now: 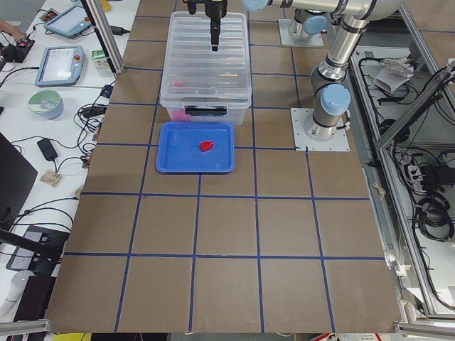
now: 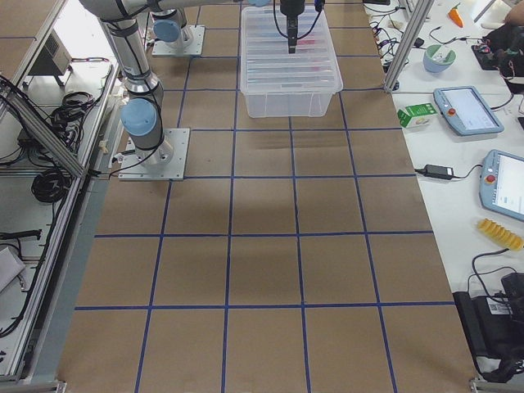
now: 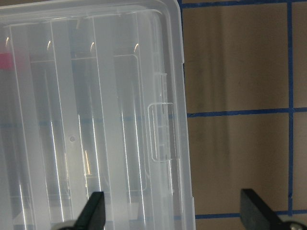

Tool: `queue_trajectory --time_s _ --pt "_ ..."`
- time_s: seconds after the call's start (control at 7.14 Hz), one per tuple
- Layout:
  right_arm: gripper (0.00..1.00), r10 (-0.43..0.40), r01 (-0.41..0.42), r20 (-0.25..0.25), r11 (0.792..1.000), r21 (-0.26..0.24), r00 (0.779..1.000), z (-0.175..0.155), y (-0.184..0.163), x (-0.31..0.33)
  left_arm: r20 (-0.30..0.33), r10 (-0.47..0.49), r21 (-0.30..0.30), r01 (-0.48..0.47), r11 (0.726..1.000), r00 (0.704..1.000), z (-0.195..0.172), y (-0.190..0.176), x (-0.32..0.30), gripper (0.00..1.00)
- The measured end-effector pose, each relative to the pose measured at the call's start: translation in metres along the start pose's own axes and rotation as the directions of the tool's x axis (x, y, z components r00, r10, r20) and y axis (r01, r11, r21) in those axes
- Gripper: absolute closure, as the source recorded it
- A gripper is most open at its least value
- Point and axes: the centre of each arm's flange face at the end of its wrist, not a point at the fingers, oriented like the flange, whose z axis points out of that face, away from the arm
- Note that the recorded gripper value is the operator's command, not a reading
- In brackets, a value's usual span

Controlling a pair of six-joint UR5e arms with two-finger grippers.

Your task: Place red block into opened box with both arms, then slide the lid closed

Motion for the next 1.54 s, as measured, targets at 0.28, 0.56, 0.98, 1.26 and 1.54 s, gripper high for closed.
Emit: queue_trajectory --time_s 0.28,0.56,0.98,1.26,1.54 --pt "0.0 0.0 0.0 -0.001 1.0 -0.001 1.0 0.001 -0.001 0.001 0.0 -0.003 -0.001 0.003 1.0 1.0 0.0 0.0 0.0 0.0" --pt "0.0 0.012 -0.012 -0.004 1.0 0.004 1.0 0.001 -0.006 0.013 0.0 -0.003 0.0 0.003 1.0 1.0 0.0 0.0 0.0 0.0" --pt "0.0 0.017 -0.018 -0.008 0.998 -0.055 1.0 0.042 -0.011 0.029 0.0 -0.004 0.001 0.004 1.0 1.0 -0.001 0.0 -0.001 0.0" --pt "0.0 0.019 -0.02 -0.012 0.997 -0.069 1.0 0.122 -0.02 0.032 -0.001 -0.001 0.0 0.001 1.0 1.0 0.0 0.0 0.001 0.0" --pt "0.0 0.02 -0.02 -0.016 0.998 -0.057 1.0 0.163 -0.02 0.034 0.002 0.001 -0.001 -0.001 1.0 1.0 0.001 0.001 0.001 0.0"
